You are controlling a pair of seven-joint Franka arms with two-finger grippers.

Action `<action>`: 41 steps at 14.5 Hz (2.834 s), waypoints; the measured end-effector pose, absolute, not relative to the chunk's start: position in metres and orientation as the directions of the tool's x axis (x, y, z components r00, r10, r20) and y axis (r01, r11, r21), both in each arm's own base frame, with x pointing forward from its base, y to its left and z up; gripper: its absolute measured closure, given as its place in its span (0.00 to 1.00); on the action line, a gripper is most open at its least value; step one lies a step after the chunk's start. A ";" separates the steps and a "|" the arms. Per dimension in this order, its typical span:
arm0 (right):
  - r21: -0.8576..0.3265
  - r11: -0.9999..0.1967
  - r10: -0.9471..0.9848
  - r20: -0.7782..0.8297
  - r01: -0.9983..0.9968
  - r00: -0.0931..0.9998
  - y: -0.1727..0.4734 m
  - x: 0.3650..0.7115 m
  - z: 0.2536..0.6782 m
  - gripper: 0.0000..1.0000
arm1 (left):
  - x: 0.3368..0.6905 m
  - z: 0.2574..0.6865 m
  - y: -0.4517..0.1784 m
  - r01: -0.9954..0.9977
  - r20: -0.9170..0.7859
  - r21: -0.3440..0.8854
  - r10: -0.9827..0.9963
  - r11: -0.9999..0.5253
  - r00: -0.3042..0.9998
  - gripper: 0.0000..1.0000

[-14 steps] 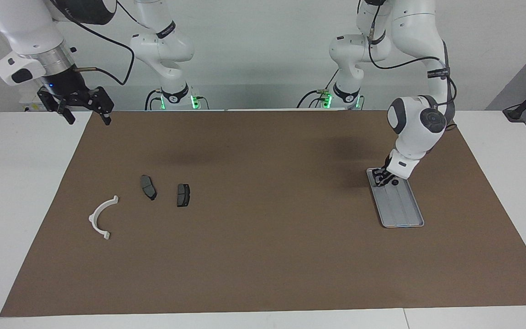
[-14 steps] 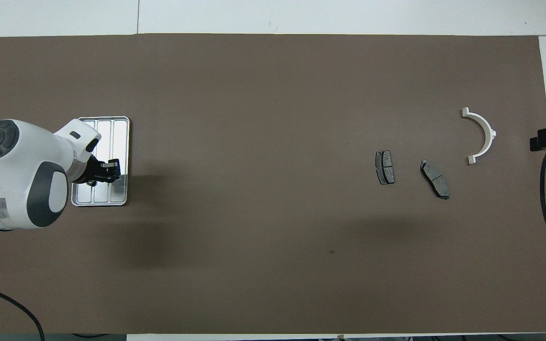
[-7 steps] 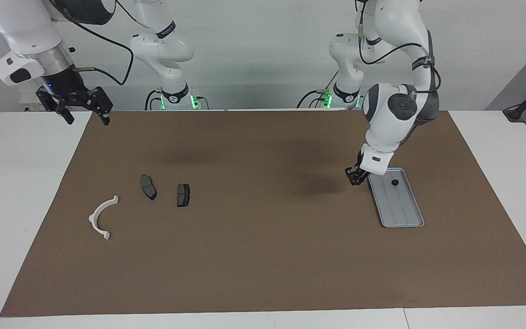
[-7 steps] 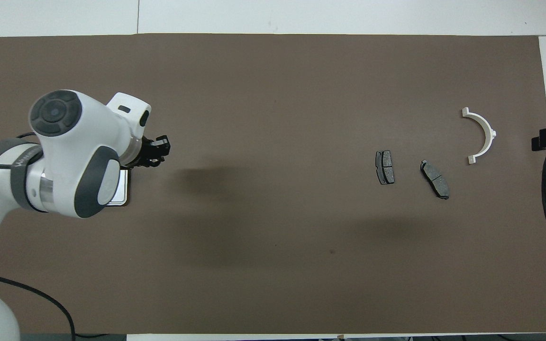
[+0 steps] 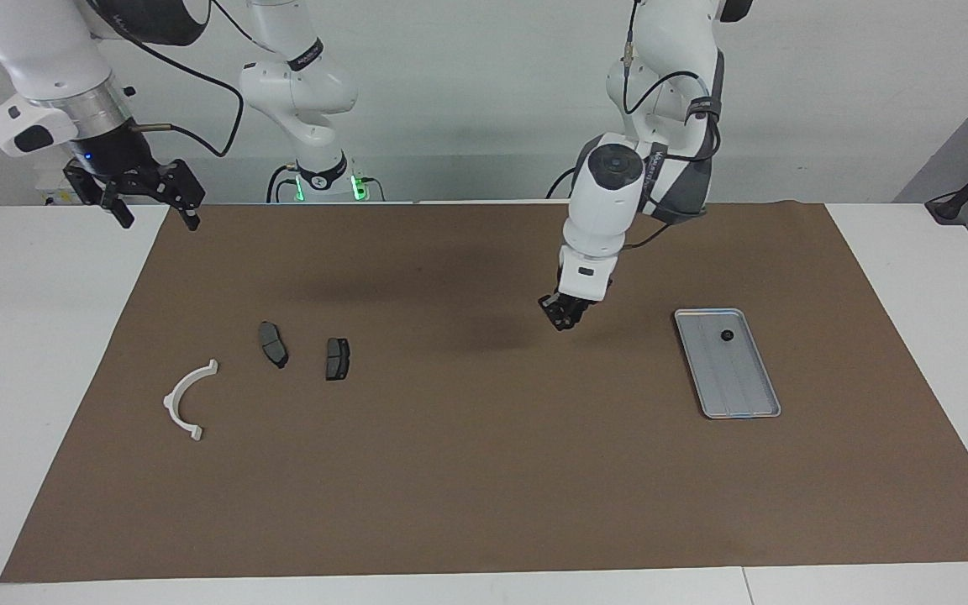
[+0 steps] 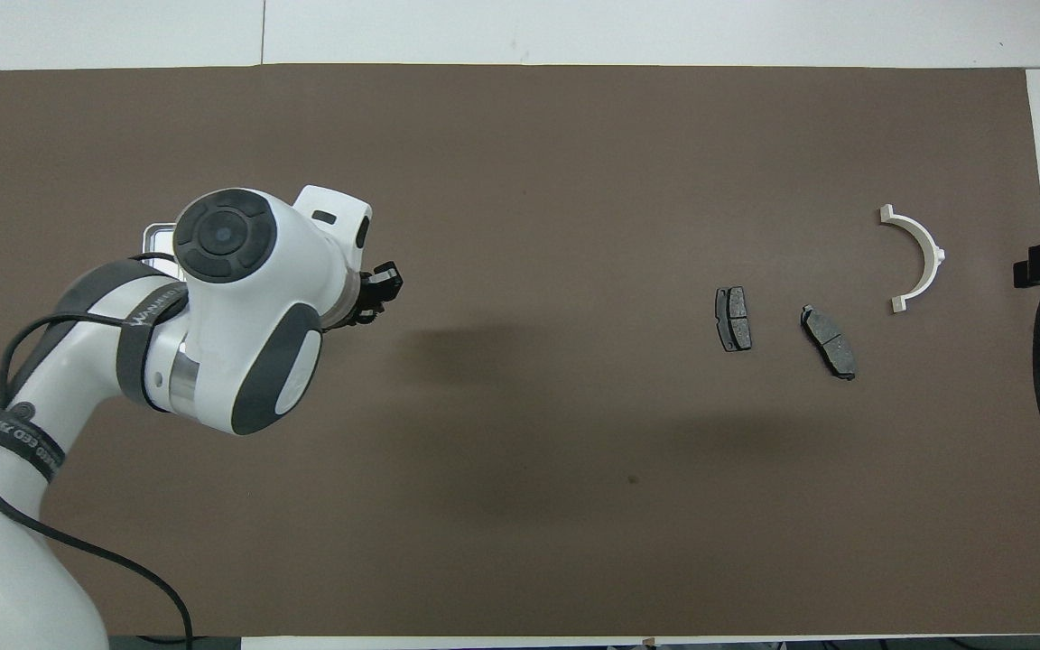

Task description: Place bearing gear from tray to pile

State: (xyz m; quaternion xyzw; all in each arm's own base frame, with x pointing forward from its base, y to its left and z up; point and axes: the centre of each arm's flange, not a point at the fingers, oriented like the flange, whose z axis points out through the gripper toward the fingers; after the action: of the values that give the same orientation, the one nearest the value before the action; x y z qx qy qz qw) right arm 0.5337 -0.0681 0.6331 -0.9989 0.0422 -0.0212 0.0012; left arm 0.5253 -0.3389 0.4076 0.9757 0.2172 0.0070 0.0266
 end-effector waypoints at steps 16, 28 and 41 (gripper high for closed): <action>-0.004 -0.996 -0.086 0.042 -0.086 0.995 -0.069 0.534 0.633 0.00 | 0.530 0.315 -0.461 0.524 -0.018 0.029 0.524 -0.851 0.852 0.65; -0.004 -0.996 -0.085 0.039 -0.085 0.996 -0.069 0.536 0.628 0.00 | 0.525 0.297 -0.457 0.526 -0.028 -0.003 0.526 -0.850 0.850 0.65; 0.002 -0.998 -0.059 0.031 -0.059 0.998 -0.058 0.590 0.558 0.00 | 0.567 0.363 -0.369 0.507 -0.038 -0.050 0.509 -0.861 0.860 0.00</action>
State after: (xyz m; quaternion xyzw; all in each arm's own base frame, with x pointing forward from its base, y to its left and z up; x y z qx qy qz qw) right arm 0.5900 -0.0581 0.5581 -0.9994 0.0295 -0.0155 -0.0014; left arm 0.5668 -0.3692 0.3628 0.9642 0.2634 -0.0247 -0.0192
